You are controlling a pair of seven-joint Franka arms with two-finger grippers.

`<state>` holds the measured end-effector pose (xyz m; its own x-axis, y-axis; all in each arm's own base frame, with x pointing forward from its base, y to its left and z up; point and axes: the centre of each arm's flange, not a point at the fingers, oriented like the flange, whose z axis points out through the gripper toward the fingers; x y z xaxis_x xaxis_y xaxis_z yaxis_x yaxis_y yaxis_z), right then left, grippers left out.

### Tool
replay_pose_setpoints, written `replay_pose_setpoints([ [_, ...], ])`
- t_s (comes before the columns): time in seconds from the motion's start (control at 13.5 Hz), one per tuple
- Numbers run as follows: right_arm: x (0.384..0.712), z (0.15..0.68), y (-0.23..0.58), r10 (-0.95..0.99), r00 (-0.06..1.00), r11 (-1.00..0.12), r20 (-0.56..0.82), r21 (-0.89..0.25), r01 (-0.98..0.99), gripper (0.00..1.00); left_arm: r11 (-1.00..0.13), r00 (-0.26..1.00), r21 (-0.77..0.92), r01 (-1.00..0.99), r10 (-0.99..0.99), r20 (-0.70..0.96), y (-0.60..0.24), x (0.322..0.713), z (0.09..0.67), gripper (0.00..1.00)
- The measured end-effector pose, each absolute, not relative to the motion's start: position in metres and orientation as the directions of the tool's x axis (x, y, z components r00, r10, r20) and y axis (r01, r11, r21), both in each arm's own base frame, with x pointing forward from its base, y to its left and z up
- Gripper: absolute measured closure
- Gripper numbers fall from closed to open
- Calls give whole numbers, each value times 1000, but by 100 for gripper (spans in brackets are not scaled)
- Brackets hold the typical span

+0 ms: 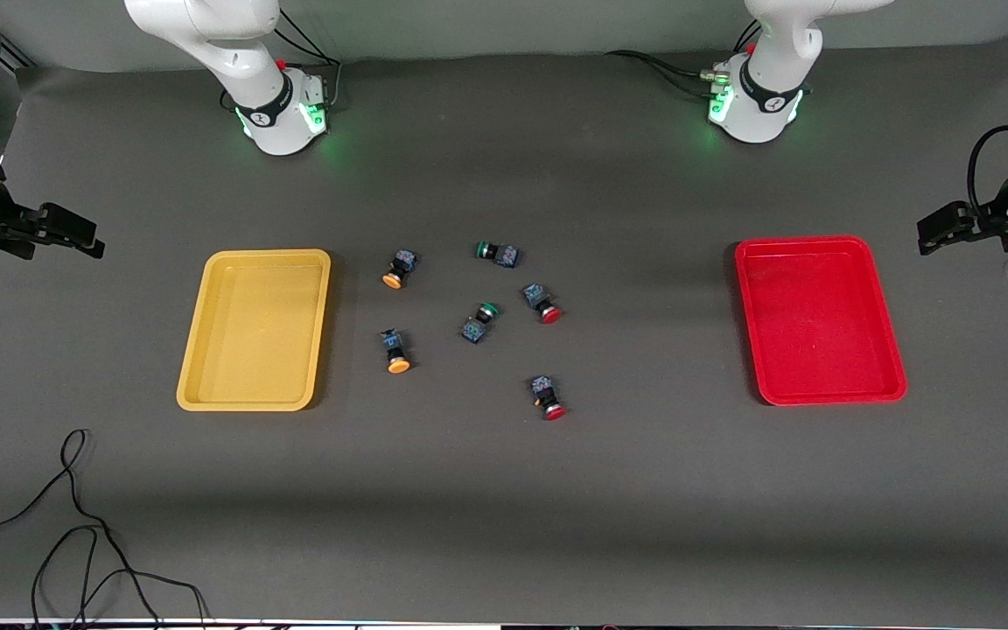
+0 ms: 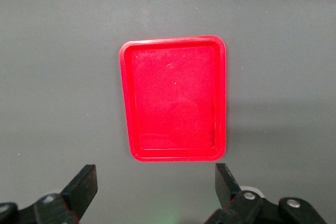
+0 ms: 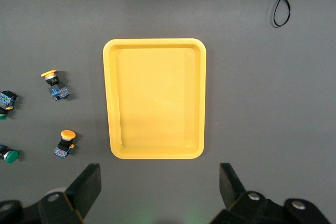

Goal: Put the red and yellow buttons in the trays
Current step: 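Reach the left gripper to red button while the right gripper reaches yellow button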

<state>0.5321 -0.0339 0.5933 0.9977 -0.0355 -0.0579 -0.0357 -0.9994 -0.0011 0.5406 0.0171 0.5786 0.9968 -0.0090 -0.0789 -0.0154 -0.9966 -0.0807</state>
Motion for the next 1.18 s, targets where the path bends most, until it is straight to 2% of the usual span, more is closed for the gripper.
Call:
replay_pose_setpoints([
  [0.59,533,581,-21,-17,996,-1000,-83,-3,-17,0,-998,996,-66,-19,-13,-84,12,540,578,0],
  [0.89,521,543,66,-122,985,-992,-124,-6,-123,0,-997,994,-64,-41,-34,-108,1,546,565,0],
  [1.18,469,502,180,-273,958,-962,-83,12,-273,0,-996,978,-44,-73,-63,-201,-33,560,520,0],
])
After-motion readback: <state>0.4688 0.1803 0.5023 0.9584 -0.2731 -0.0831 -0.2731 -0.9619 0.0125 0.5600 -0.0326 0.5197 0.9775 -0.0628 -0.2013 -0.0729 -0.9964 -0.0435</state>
